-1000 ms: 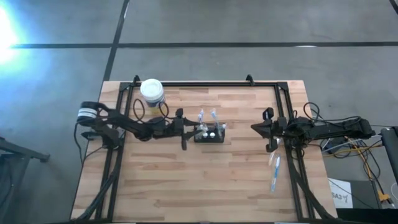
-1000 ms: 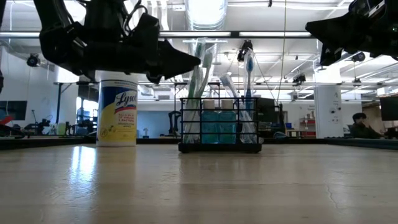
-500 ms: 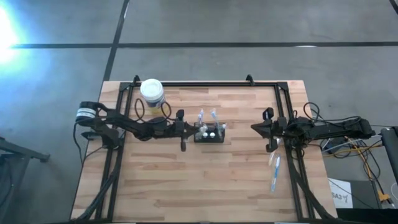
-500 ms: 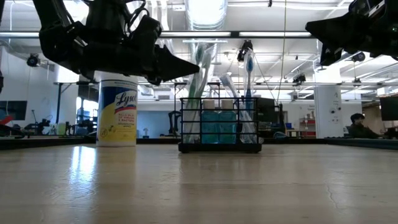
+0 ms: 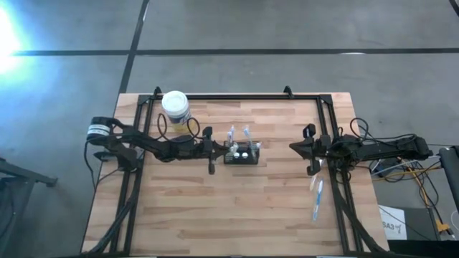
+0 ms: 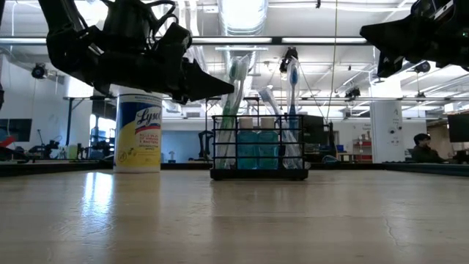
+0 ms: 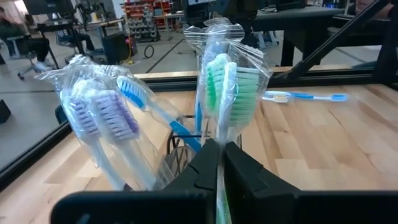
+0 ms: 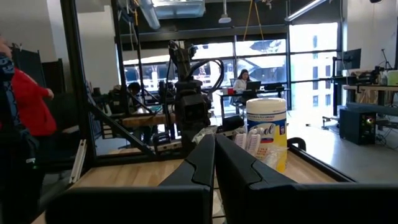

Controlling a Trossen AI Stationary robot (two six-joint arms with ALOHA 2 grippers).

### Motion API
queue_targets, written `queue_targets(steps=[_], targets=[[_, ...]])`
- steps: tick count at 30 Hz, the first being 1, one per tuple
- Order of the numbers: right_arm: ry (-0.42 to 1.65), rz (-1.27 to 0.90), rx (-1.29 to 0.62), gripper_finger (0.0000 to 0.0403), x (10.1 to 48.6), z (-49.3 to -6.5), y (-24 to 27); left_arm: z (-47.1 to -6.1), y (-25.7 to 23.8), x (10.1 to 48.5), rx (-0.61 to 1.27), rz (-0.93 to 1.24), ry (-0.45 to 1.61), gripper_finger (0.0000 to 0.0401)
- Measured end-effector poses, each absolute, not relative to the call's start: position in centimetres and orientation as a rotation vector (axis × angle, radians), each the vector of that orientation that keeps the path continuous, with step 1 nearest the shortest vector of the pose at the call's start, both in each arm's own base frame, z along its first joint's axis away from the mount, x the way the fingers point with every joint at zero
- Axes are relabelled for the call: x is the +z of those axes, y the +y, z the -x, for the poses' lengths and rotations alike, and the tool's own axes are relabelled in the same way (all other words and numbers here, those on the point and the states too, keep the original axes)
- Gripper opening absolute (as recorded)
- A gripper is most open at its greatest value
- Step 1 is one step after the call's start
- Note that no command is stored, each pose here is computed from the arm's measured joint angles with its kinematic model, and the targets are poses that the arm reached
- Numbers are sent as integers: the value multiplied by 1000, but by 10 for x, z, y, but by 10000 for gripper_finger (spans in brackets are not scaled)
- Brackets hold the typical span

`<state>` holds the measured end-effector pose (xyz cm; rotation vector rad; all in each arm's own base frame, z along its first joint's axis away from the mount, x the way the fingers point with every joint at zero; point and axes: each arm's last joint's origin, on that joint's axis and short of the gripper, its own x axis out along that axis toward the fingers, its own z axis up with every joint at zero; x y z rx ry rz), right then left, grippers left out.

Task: Pick & Place toothbrushing station
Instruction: Put the green toothbrush into the wire organizer, then put the blue toothbrush into the wire organizer

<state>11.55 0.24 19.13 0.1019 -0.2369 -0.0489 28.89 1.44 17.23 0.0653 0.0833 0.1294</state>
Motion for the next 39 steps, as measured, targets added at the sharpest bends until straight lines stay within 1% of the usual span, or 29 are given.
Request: queue_targets(steps=[3, 5, 12, 16, 19, 21, 24, 27, 30, 33, 36, 37, 39], targets=[[-237, -102, -49, 11, 191, -116, 2, -289, 14, 175, 91, -68, 80, 34], [-237, -103, -49, 11, 191, -116, 2, -288, 13, 178, 66, -70, 76, 60], [-237, -105, -49, 11, 191, -116, 2, -280, 12, 194, 56, -80, 57, 181], [-237, -105, -49, 11, 191, -116, 2, -270, 12, 212, 58, -81, 15, 242], [-237, -105, -48, 11, 191, -116, 2, -256, 10, 230, 56, -88, 9, 267], [-236, -105, -49, 11, 191, -116, 2, -242, 9, 245, 53, -89, 14, 271], [-235, -104, -49, 11, 191, -116, 2, -217, 7, 262, 43, -94, 48, 258], [-233, -104, -49, 11, 191, -116, 2, -189, 5, 274, 39, -102, 75, 222], [-233, -105, -49, 11, 191, -116, 2, -161, 5, 279, 37, -100, 83, 167], [-232, -104, -49, 11, 191, -116, 2, -139, 4, 278, 38, -90, 67, 97], [-232, -105, -49, 11, 191, -116, 2, -124, 3, 268, 39, -74, 40, 26], [-232, -104, -49, 11, 191, -116, 2, -120, 3, 263, 39, -70, 30, 14], [-232, -105, -49, 11, 191, -116, 2, -114, 3, 252, 39, -68, 11, 10]])
